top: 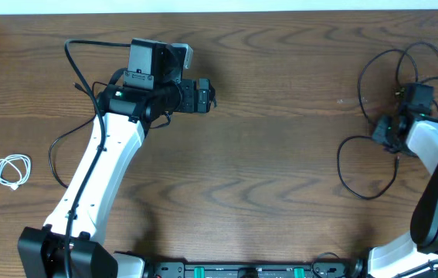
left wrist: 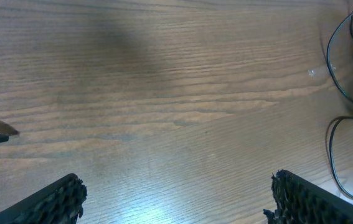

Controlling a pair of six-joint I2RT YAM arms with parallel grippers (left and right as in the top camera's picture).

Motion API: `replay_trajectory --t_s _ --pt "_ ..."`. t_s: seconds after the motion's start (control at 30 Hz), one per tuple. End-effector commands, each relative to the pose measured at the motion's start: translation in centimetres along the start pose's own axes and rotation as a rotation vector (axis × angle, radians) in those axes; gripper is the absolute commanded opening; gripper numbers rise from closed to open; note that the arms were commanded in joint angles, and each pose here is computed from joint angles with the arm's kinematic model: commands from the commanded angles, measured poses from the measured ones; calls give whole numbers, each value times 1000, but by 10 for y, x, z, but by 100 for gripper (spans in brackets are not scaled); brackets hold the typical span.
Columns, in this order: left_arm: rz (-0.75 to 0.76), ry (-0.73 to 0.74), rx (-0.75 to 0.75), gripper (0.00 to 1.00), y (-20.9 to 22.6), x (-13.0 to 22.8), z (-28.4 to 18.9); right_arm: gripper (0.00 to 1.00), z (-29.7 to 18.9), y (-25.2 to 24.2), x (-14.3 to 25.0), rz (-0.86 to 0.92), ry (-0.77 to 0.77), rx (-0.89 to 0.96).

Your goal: Untangle cables

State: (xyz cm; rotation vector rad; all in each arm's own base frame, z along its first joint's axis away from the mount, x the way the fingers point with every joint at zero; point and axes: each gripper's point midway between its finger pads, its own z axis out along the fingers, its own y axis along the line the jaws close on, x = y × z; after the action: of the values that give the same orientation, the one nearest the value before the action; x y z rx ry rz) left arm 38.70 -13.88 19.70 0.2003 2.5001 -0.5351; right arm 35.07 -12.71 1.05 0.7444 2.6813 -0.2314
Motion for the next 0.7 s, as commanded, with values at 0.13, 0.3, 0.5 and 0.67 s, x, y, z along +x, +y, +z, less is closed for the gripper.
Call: replay_trajectory --t_s 0.13,0.3,0.5,0.67 --pt "19 -15 -6 96 -1 -2 -5 1 9 -55 -9 75 -9 93" --pt "19 -14 -5 96 -1 -2 -5 1 11 -79 -9 115 -4 106" --pt "15 -14 -5 96 -1 -2 -5 1 13 -77 -6 155 18 16" --pt "15 -14 -5 96 -1 -2 -5 1 5 -23 -1 58 53 -301"
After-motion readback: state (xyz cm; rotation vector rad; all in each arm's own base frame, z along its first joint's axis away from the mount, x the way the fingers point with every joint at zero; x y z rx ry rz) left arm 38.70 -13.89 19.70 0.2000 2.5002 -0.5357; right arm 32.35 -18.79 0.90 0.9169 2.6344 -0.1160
